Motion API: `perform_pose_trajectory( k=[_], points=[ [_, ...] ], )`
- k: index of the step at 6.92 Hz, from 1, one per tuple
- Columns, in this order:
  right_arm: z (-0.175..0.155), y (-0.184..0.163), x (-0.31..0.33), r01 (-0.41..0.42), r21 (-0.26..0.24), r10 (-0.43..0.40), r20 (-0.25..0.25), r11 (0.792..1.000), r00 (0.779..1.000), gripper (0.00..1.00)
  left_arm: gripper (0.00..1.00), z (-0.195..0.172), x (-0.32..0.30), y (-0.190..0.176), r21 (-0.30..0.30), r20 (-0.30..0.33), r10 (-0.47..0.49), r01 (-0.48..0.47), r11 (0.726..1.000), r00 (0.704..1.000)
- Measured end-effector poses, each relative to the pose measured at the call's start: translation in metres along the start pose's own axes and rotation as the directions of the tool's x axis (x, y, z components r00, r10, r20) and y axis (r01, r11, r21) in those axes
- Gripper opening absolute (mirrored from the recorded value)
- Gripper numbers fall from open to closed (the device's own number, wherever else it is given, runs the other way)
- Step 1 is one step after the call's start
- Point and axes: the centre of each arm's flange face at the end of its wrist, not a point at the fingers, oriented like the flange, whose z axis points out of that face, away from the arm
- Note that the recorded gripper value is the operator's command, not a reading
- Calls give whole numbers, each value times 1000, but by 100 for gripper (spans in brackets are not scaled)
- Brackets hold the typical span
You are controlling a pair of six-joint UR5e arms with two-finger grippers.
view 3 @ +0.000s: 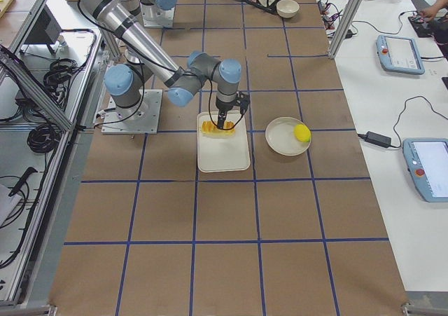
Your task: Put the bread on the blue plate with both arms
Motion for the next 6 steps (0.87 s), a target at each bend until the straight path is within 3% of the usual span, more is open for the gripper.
perform_pose_trajectory(
  k=[1, 2, 3, 4, 5, 6],
  points=[
    [8, 1, 0, -2, -6, 2, 1, 1000, 1000, 90, 64, 11, -3, -3, -10, -15, 1, -2, 1000, 1000],
    [13, 3, -1, -3, -5, 3, 2, 1000, 1000, 83, 39, 16, -4, -3, -16, -22, 4, -4, 1000, 1000],
    [15, 4, -2, -2, -5, 2, 4, 1000, 1000, 56, 26, 17, -3, -4, -19, -24, 7, -8, 1000, 1000],
    [15, 5, -4, 2, -5, -2, 4, 1000, 1000, 13, 18, 17, -2, -4, -20, -25, 10, -10, 1000, 1000],
    [14, 5, -6, 13, -2, -13, 1, 1000, 1000, 7, 10, 16, -1, -5, -21, -26, 12, -12, 1000, 1000],
    [13, 5, -8, 28, -2, -28, -3, 1000, 1000, 7, 6, 15, 0, -6, -20, -24, 12, -12, 1000, 1000]
  ],
)
